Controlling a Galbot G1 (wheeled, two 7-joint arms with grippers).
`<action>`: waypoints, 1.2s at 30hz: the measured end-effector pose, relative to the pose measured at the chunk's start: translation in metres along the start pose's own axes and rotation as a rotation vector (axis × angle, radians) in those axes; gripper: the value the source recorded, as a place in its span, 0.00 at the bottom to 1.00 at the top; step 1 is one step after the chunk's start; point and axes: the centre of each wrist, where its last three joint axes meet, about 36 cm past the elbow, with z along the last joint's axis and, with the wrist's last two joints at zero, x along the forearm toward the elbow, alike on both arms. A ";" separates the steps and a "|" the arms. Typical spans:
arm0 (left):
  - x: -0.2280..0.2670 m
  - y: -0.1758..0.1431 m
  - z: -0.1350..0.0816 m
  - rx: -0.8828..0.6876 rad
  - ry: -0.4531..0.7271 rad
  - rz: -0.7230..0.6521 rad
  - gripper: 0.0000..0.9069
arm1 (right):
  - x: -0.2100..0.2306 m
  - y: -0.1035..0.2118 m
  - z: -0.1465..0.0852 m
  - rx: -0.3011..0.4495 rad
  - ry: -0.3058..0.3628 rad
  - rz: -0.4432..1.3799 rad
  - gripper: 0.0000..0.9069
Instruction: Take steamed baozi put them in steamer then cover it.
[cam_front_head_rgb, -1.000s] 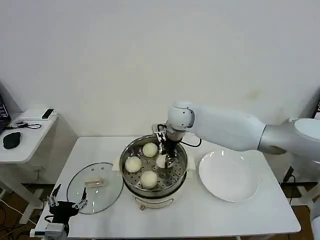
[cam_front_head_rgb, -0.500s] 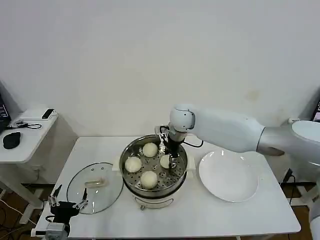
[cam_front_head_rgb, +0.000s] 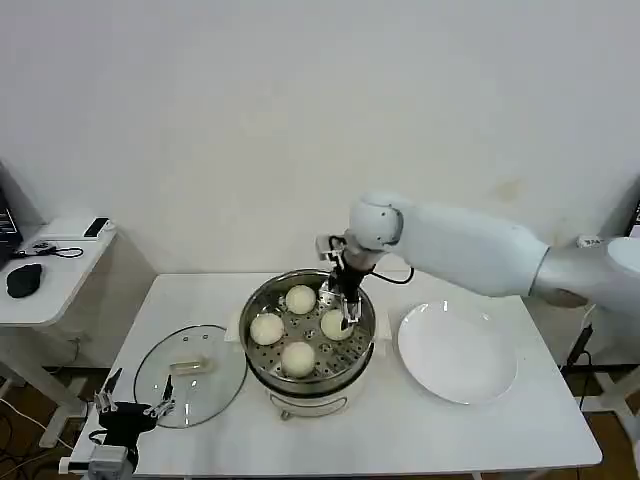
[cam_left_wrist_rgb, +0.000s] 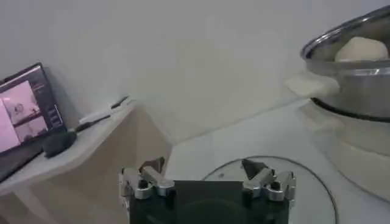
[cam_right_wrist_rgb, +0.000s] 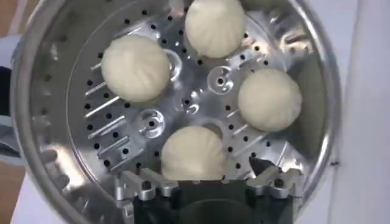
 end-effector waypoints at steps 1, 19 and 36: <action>-0.001 0.000 0.000 0.003 -0.002 -0.002 1.00 | 0.007 0.000 0.004 -0.006 -0.026 0.015 1.00; 0.001 -0.005 0.012 0.000 -0.023 -0.014 1.00 | 0.087 0.060 0.108 -0.240 -0.685 0.726 1.00; -0.012 -0.002 0.020 -0.069 -0.057 -0.075 1.00 | -0.048 0.240 0.220 -0.836 -0.964 1.124 1.00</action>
